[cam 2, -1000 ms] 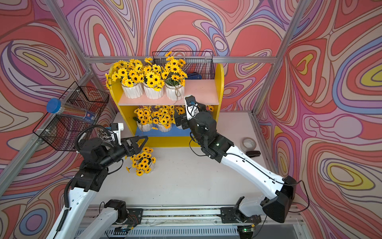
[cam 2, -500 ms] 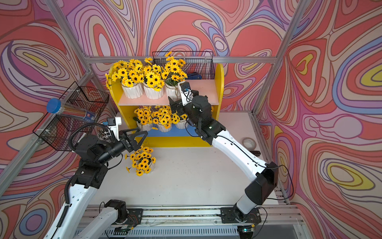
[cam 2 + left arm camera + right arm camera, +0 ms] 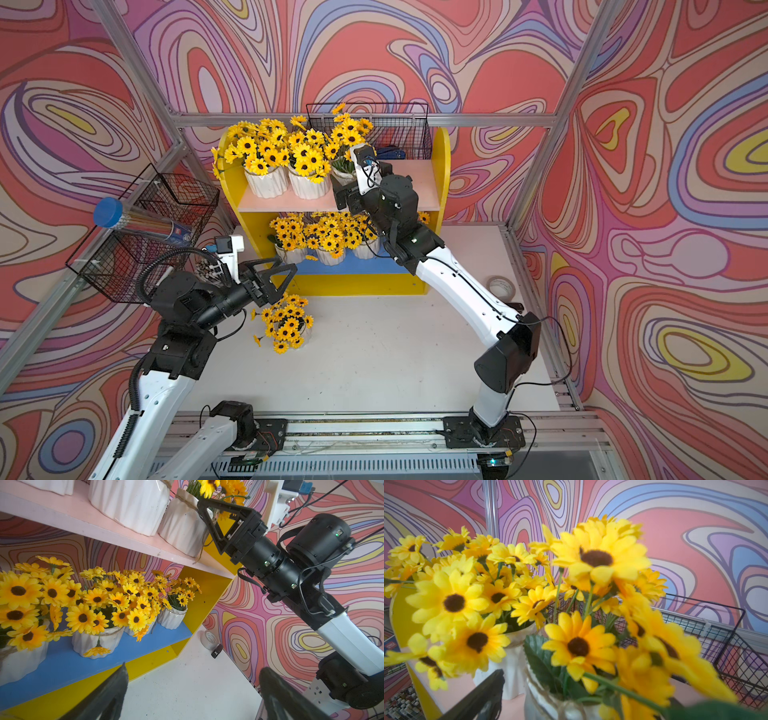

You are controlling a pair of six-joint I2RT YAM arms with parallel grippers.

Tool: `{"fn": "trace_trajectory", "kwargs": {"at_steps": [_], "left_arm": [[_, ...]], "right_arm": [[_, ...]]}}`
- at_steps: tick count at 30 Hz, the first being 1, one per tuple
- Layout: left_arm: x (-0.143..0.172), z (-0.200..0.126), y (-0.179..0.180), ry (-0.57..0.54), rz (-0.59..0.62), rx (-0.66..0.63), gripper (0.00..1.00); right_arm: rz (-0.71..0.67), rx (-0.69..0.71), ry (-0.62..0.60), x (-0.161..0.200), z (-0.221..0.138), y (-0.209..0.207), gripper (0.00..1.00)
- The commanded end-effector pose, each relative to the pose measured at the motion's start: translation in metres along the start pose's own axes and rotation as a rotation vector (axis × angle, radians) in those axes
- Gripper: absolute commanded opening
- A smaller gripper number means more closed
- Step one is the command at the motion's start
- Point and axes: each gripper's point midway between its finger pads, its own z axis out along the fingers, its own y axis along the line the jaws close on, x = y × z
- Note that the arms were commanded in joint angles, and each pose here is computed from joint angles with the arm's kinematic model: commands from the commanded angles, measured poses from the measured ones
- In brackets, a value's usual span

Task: Take the sunflower pots off the shelves
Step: Pick up the sunflower pot from the shelf.

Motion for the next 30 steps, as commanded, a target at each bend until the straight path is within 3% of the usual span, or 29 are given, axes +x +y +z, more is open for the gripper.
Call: {"fn": "trace_trajectory", "kwargs": {"at_steps": [1, 17, 30], "left_arm": [[-0.001, -0.003, -0.004, -0.010, 0.027, 0.020, 1.00], [0.000, -0.004, -0.001, -0.011, 0.025, 0.011, 1.00], [0.001, -0.004, -0.001, -0.007, 0.026, 0.010, 1.00]], "right_arm": [[0.025, 0.001, 0.009, 0.005, 0.011, -0.005, 0.98], [0.096, -0.021, 0.008, 0.005, 0.028, -0.010, 0.98], [0.105, -0.066, 0.055, 0.021, 0.040, 0.000, 0.85]]}}
